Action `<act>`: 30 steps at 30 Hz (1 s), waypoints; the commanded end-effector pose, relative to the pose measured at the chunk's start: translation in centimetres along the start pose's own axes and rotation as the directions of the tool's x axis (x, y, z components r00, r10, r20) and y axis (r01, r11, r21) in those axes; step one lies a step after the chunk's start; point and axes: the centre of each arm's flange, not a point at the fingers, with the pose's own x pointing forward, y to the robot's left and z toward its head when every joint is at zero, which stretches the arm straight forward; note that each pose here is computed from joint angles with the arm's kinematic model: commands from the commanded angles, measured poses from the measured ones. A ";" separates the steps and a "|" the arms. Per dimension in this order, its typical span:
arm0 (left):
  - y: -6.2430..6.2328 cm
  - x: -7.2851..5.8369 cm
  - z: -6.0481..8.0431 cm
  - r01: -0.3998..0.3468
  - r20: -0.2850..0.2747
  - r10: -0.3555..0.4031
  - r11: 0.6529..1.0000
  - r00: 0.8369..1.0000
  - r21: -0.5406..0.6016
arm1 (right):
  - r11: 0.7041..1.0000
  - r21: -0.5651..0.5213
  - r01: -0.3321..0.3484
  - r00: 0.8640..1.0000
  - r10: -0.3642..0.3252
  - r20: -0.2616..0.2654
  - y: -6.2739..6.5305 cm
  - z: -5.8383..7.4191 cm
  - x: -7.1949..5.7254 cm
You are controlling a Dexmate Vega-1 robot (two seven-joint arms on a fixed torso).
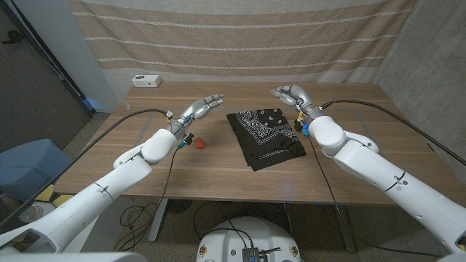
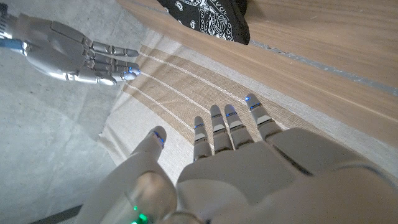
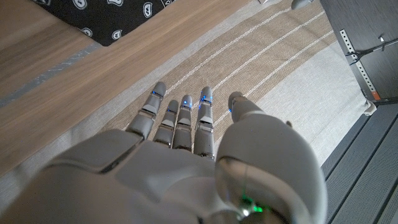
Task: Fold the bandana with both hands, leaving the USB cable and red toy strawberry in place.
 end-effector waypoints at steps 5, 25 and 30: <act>1.5 -2.6 -2.6 -0.113 -0.065 0.099 0.950 0.993 -0.289 | 0.984 -0.079 0.161 0.986 -0.158 0.050 0.5 -2.1 -1.7; 1.7 -2.7 -4.3 -0.132 -0.092 0.101 0.881 0.991 -0.454 | 0.916 -0.391 0.085 0.996 -0.089 0.008 2.9 -3.4 -5.5; 1.7 -2.7 -4.5 -0.129 -0.093 0.097 0.873 0.991 -0.470 | 0.882 -0.464 0.090 0.995 -0.098 0.007 3.2 -3.8 -6.4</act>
